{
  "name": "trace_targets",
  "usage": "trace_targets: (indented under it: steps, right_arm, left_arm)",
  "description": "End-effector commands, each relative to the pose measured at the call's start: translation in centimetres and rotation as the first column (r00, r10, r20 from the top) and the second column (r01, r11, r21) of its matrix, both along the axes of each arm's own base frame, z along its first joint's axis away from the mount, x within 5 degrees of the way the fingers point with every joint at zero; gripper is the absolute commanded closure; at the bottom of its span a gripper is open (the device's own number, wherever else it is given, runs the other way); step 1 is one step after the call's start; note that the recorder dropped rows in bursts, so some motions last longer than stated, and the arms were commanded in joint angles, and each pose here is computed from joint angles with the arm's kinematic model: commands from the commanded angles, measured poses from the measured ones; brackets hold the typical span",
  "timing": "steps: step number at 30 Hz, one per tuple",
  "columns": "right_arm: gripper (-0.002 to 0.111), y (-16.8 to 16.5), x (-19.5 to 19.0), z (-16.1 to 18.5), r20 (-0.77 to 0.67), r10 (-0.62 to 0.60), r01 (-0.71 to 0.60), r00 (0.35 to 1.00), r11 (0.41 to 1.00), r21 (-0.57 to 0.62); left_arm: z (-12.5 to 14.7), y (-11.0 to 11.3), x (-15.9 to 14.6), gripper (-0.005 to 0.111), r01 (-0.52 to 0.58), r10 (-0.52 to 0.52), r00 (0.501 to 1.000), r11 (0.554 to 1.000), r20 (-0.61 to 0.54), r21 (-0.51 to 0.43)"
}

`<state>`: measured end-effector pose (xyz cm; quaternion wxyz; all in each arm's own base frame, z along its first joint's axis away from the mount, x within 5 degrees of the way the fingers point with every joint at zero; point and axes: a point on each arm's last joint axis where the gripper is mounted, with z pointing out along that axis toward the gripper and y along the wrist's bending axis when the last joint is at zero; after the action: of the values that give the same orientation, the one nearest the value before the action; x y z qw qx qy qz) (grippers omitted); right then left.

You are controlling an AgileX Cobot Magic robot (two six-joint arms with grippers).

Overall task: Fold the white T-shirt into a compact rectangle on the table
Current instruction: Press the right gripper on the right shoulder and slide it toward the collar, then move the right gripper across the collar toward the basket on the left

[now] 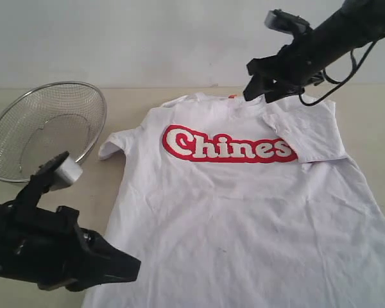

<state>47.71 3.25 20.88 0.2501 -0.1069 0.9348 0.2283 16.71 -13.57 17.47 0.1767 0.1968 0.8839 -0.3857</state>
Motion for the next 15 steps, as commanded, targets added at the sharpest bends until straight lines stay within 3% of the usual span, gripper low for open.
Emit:
trace_targets:
  steps: [1, 4, 9, 15]
  right_arm:
    - [0.056, 4.1, -0.8, 1.3, 0.042, 0.118, -0.118, 0.992, 0.993, -0.017]
    - [0.056, 7.8, -1.5, 1.5, 0.062, 0.211, -0.209, 0.975, 0.977, -0.039]
    - [0.056, 12.9, -2.7, 1.2, 0.108, 0.349, -0.327, 0.931, 0.928, -0.178]
    - [0.055, 17.2, -4.3, 1.2, 0.123, 0.425, -0.4, 0.897, 0.898, -0.184]
  left_arm:
    - [0.5, 1.6, 0.1, 0.102, -0.109, 0.102, 0.993, 0.983, 0.06, 0.147]
    - [0.8, 2.4, 0.0, 0.102, -0.137, 0.123, 0.989, 0.97, 0.079, 0.199]
    - [1.1, 3.2, 0.1, 0.102, -0.179, 0.166, 0.983, 0.962, 0.079, 0.208]
    - [1.1, 3.3, 0.2, 0.102, -0.185, 0.172, 0.982, 0.96, 0.079, 0.208]
